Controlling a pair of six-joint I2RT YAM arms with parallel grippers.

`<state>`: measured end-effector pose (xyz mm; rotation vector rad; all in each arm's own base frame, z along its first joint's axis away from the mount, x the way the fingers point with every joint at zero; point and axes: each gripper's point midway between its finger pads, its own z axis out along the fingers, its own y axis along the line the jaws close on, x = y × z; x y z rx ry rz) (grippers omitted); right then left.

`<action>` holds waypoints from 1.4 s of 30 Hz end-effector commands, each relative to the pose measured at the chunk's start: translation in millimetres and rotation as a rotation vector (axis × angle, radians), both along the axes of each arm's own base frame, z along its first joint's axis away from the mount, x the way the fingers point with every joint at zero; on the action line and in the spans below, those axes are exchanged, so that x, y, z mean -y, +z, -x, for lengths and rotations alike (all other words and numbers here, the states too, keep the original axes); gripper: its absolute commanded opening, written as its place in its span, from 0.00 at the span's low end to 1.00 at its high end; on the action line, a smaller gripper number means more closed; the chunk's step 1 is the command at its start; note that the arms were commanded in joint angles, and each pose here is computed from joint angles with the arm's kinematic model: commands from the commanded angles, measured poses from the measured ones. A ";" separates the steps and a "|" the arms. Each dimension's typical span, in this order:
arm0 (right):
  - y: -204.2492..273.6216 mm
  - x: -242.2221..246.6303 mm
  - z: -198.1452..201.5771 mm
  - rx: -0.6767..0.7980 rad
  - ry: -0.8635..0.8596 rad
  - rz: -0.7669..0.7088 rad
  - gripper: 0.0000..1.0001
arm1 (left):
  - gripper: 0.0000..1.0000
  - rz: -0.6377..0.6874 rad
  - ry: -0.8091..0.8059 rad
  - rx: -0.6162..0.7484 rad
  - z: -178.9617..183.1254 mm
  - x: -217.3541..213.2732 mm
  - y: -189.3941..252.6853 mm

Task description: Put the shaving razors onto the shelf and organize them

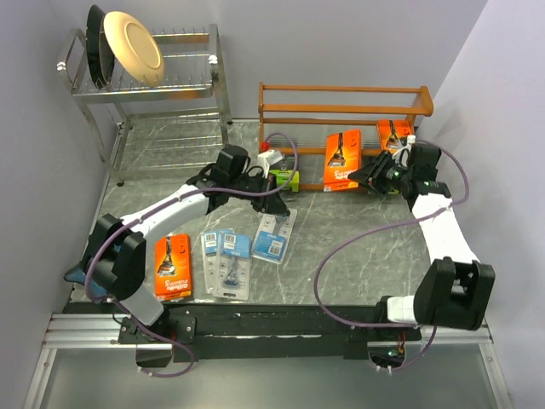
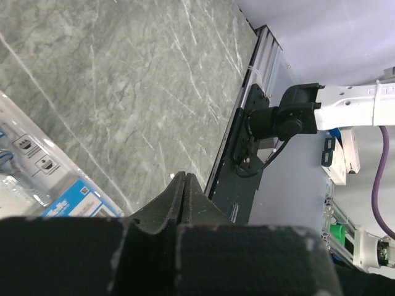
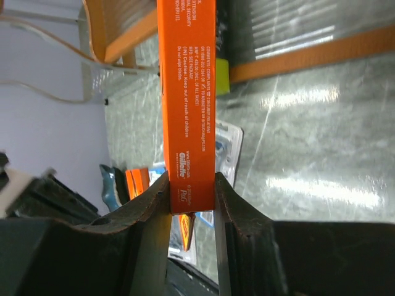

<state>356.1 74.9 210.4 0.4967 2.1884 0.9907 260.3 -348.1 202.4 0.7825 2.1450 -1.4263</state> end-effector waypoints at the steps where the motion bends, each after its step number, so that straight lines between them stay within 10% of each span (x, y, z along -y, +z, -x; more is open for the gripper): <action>1: 30.1 5.0 -31.5 0.103 -0.015 -0.018 0.19 | 0.01 0.062 -0.018 0.030 6.2 9.2 14.2; 17: 17.6 -1.4 -84.2 0.041 0.003 -0.014 0.35 | 0.04 0.067 -0.003 0.017 8.4 8.2 17.3; 26: 19.8 6.0 -100.8 0.038 -0.032 0.021 0.74 | 0.04 0.073 0.010 0.010 4.8 10.3 15.3; 42: 25.0 6.2 -69.7 0.024 -0.056 0.033 0.83 | 0.05 0.080 0.015 0.020 4.3 10.2 18.7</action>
